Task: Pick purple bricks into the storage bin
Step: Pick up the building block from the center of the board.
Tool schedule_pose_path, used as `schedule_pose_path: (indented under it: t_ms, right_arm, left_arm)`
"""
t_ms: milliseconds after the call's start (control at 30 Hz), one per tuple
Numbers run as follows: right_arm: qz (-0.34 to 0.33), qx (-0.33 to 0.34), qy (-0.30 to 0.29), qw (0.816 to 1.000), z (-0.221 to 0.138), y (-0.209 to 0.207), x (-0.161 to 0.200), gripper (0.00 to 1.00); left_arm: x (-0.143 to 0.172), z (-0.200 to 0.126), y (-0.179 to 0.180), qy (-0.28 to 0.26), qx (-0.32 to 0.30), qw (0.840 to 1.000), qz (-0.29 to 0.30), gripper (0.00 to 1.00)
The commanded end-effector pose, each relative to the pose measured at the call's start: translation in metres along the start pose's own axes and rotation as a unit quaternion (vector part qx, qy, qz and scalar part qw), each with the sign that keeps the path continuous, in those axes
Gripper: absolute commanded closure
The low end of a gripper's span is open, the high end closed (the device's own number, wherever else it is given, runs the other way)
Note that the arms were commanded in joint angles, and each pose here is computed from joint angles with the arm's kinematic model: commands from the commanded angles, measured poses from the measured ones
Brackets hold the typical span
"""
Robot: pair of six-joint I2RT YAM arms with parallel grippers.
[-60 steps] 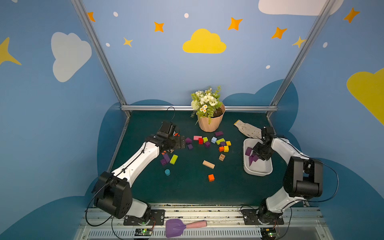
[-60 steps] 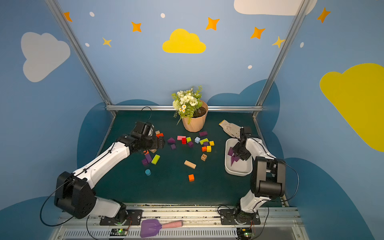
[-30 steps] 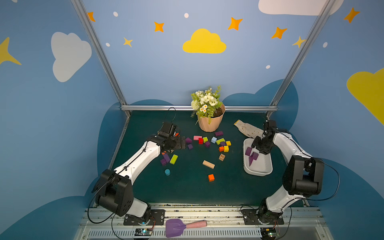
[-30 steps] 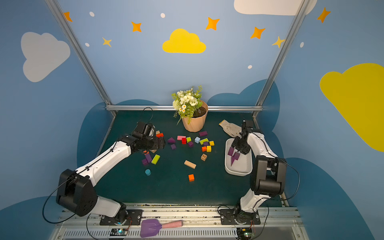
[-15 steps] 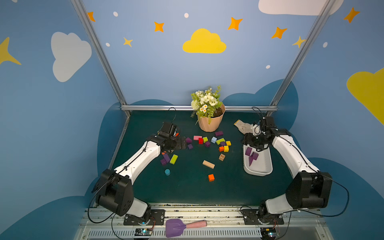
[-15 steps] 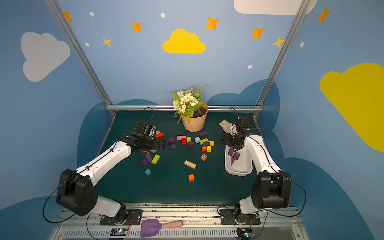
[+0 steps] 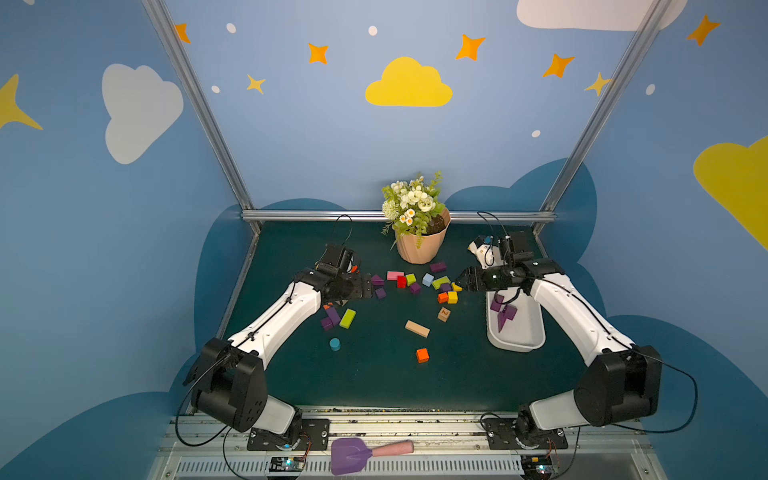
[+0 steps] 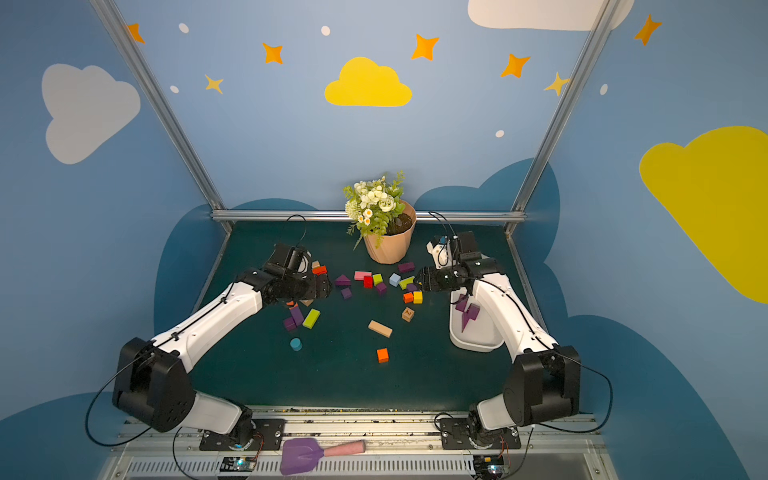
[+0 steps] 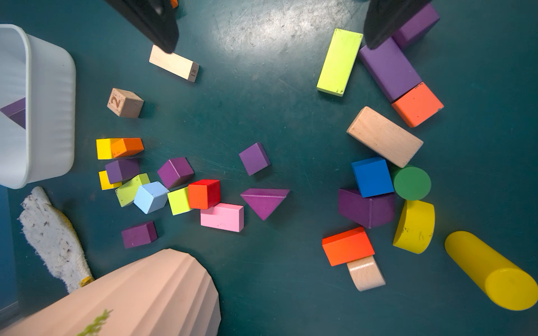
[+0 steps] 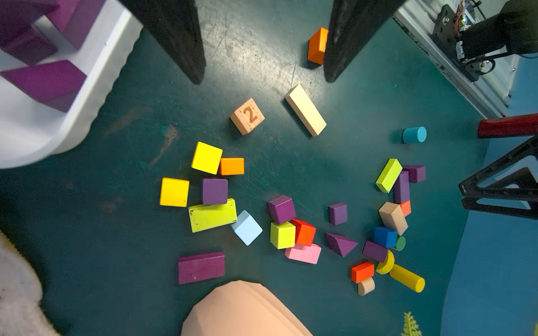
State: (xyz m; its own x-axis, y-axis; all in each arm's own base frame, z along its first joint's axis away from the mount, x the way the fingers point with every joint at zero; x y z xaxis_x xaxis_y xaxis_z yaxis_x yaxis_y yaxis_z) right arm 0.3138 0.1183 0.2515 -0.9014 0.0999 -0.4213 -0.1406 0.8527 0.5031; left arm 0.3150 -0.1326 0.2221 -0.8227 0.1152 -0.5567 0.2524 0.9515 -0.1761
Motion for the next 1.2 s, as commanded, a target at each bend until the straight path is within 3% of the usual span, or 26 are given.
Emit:
schedule_pose_path:
  t_ms: [0, 333, 733, 1167]
  right_arm:
    - [-0.019, -0.014, -0.005, 1.0, 0.013, 0.002, -0.002, 0.35]
    - [-0.003, 0.0, -0.024, 1.0, 0.061, -0.003, -0.018, 0.36]
    - [0.048, 0.093, -0.045, 0.993, 0.12, -0.024, -0.027, 0.38]
    - [0.0, 0.137, -0.037, 0.99, 0.145, -0.027, -0.022, 0.41]
  left_arm:
    - [-0.006, -0.004, 0.0, -0.011, 0.001, 1.0, 0.004, 0.0]
    - [-0.006, -0.005, 0.0, -0.013, 0.003, 1.0, 0.007, 0.0]
    - [-0.006, -0.009, 0.0, -0.017, 0.001, 1.0, 0.01, 0.0]
    - [-0.006, -0.008, 0.0, -0.017, 0.002, 1.0, 0.011, 0.0]
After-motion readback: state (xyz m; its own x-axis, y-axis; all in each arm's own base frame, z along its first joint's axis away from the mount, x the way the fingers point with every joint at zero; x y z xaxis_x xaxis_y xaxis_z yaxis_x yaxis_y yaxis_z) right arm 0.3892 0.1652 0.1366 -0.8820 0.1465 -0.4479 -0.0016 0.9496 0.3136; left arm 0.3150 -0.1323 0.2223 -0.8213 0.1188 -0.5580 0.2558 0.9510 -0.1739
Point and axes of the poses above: each gripper's point midway between its finger pads, its own z axis out along the fingers, its own y axis along the line the jaws close on, x = y × z, the point moved 8 cm from there along -z, back along the fingers, and after that the axes turned 15 degrees about z, right-handed, at the moved point
